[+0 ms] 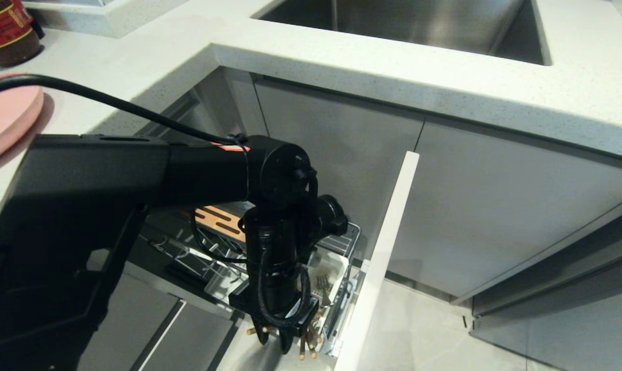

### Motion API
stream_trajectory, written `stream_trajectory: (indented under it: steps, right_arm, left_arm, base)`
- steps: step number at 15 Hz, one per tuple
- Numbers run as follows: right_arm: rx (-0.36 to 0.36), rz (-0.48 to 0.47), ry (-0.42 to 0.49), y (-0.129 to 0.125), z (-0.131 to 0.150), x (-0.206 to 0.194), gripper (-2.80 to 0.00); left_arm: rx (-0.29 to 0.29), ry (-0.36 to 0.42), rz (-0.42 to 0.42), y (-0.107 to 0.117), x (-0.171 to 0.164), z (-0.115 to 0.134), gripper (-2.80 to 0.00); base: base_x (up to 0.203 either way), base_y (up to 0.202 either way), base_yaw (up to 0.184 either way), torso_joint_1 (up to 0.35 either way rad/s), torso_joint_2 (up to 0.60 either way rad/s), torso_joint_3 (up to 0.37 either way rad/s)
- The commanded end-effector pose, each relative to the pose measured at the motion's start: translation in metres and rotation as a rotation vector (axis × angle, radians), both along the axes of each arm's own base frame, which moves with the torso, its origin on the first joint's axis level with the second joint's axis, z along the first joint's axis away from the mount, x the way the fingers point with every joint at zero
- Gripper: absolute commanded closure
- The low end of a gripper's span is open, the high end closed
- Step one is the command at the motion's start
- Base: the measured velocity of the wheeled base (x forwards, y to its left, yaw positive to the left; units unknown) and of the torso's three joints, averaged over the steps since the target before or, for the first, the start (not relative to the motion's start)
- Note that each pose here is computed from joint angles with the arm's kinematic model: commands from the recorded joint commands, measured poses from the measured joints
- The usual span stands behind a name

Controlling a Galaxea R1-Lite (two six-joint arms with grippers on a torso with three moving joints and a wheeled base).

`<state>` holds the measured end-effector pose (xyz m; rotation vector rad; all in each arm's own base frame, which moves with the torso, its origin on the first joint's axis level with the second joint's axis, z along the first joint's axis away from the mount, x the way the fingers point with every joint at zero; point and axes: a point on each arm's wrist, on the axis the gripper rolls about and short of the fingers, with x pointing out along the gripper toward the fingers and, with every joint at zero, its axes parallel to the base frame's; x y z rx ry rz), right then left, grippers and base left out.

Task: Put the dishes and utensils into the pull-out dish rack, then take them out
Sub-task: Pick up the chopsticks and place it in the cupboard

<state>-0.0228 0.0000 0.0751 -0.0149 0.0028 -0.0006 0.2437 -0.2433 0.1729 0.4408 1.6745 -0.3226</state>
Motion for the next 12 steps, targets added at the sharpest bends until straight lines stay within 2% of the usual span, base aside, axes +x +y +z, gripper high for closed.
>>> stream_trajectory:
  steps: [1, 5, 12]
  right_arm:
    - [0.000, 0.000, 0.000, 0.000, 0.000, 0.000, 0.00]
    - [-0.001, 0.000, 0.000, 0.000, 0.000, 0.000, 0.00]
    - [0.000, -0.001, 0.000, 0.000, 0.000, 0.000, 0.00]
  left_arm:
    - [0.000, -0.004, 0.015, 0.001, -0.001, 0.003, -2.80]
    - [-0.011, -0.018, 0.019, 0.003, -0.004, 0.009, -2.80]
    - [-0.071, -0.075, 0.020, 0.014, -0.017, 0.038, -2.80]
  base:
    - [0.000, 0.000, 0.000, 0.000, 0.00, 0.000]
    - [0.000, 0.000, 0.000, 0.000, 0.00, 0.000]
    - [0.000, 0.000, 0.000, 0.000, 0.00, 0.000]
